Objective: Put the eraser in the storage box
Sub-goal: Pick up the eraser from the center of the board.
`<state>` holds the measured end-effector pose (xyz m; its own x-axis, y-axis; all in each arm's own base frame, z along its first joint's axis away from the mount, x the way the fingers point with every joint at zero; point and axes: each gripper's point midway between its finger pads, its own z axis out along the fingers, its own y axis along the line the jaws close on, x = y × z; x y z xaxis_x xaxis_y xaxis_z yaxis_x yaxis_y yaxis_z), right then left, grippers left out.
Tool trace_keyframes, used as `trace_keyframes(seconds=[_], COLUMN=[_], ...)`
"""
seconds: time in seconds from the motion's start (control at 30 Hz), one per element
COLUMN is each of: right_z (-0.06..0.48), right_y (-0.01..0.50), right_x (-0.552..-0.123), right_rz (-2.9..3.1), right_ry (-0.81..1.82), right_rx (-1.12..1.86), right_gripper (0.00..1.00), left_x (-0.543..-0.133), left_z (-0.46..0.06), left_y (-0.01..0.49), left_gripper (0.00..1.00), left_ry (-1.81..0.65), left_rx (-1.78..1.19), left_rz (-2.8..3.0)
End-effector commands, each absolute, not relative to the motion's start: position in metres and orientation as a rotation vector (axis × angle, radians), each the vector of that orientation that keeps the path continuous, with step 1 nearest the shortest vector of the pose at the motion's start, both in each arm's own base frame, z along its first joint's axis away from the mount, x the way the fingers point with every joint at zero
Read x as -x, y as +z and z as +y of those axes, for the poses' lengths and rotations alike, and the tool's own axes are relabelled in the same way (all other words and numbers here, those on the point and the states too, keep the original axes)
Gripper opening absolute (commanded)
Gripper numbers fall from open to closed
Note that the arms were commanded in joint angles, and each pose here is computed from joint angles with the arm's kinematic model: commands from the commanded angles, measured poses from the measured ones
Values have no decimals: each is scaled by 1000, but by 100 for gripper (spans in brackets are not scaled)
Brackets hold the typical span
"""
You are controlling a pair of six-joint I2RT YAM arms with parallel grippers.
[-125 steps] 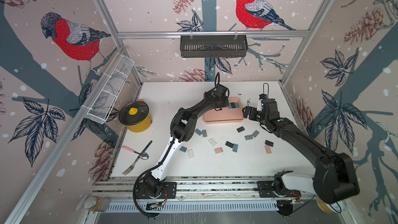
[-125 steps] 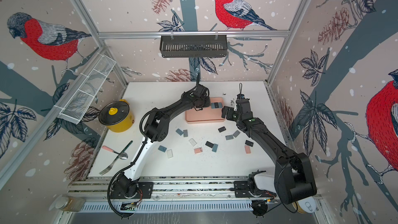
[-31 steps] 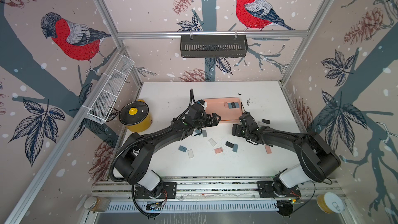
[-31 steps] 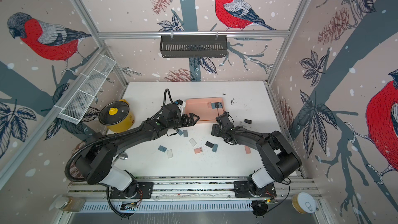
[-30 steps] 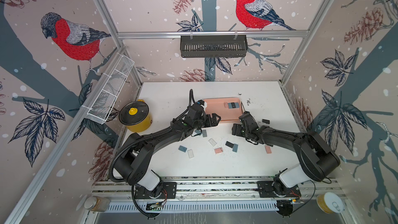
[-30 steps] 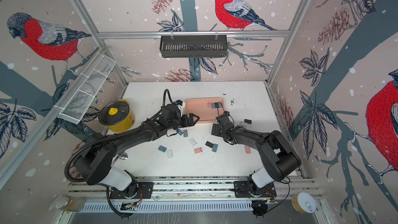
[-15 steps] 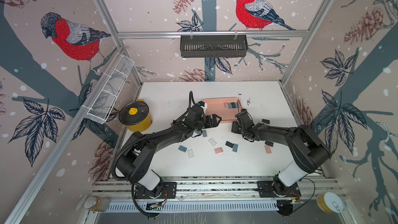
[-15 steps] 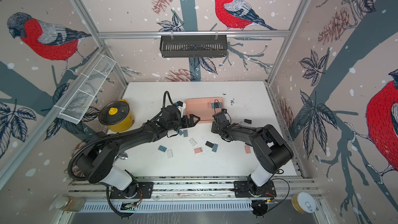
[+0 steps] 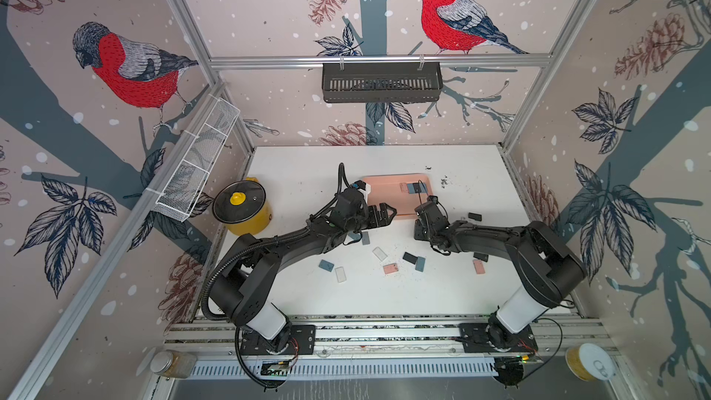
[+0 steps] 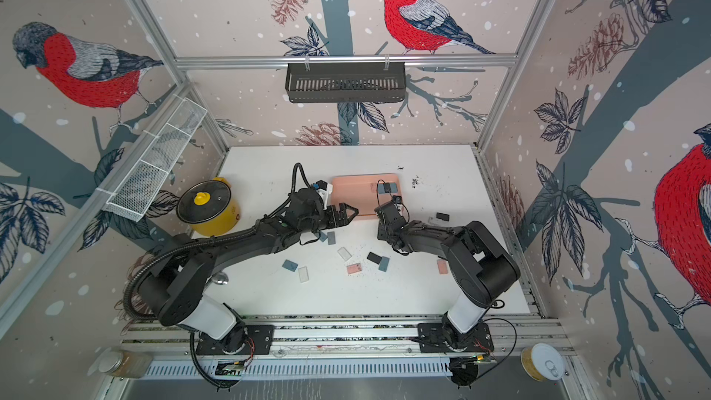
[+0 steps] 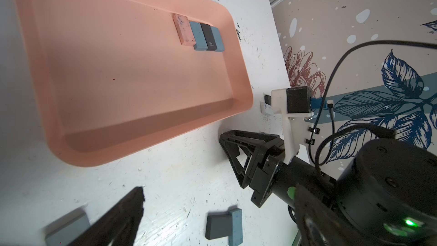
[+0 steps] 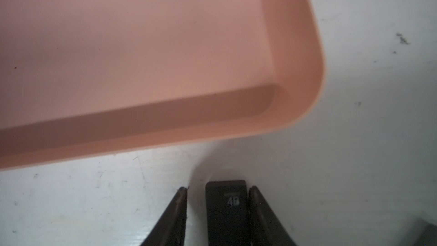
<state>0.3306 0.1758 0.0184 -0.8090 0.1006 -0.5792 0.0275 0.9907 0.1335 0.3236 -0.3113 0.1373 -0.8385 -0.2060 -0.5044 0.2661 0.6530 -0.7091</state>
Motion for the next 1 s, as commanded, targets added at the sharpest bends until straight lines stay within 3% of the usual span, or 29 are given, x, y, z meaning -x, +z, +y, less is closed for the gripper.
trace_keyframes(seconds=[0.0, 0.23, 0.67, 0.97], right_z=[165, 162, 181, 200], right_y=[4, 3, 72, 117], right_x=[-312, -311, -335, -384], right_rz=[2589, 2586, 2497, 2424], right_ry=[89, 39, 96, 130], right_rx=[-73, -55, 30, 77], right_gripper=[35, 21, 19, 20], left_x=[-324, -324, -332, -346], left_z=[-315, -316, -316, -308], left_y=[145, 147, 170, 197], left_gripper=[98, 98, 98, 98], left_ry=[-1153, -1157, -1124, -1179], left_rx=[-55, -57, -80, -32], left_rz=[2275, 2270, 2240, 2179])
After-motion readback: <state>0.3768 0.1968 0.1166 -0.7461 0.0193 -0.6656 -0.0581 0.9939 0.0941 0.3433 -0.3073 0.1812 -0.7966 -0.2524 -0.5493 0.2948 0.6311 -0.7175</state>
